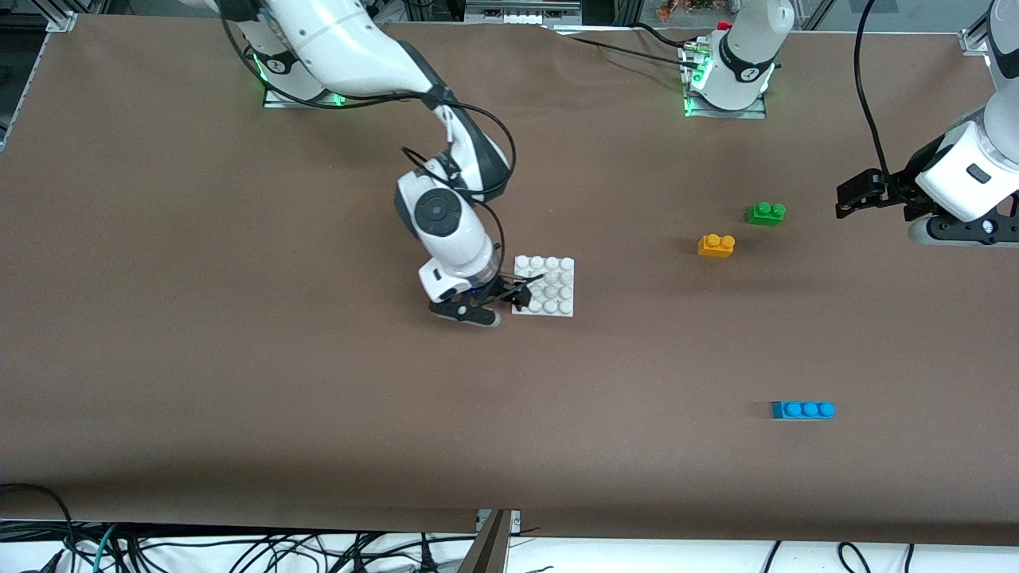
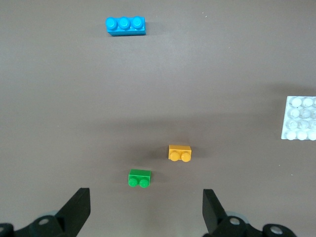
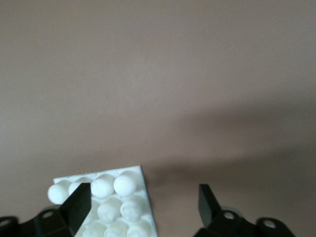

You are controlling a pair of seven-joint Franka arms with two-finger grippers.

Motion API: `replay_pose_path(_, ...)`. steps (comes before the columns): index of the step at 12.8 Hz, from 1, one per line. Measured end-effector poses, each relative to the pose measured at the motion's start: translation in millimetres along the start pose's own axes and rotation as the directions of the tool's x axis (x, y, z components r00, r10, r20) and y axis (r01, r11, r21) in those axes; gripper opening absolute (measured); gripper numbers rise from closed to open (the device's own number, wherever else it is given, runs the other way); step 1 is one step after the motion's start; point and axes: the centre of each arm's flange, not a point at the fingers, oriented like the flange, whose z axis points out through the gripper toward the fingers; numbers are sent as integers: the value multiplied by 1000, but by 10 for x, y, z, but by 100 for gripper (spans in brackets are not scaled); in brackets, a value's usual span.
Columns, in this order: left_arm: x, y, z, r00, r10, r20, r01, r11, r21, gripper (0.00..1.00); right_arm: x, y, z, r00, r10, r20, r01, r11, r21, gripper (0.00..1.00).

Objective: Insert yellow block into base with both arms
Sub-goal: 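Release the plate and retract the right gripper while the left gripper reaches out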

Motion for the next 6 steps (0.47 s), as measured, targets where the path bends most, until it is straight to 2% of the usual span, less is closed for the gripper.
replay_pose_path(4,0,5,-1,1000,1,0,-1,1000,0,100,651,673,-1249,995,-89,46,91,994,-54,100)
replay_pose_path(6,1,9,-1,1000,2,0,-2,1000,0,100,821,1134,-1746,991,-113,68,117,991,-65,100)
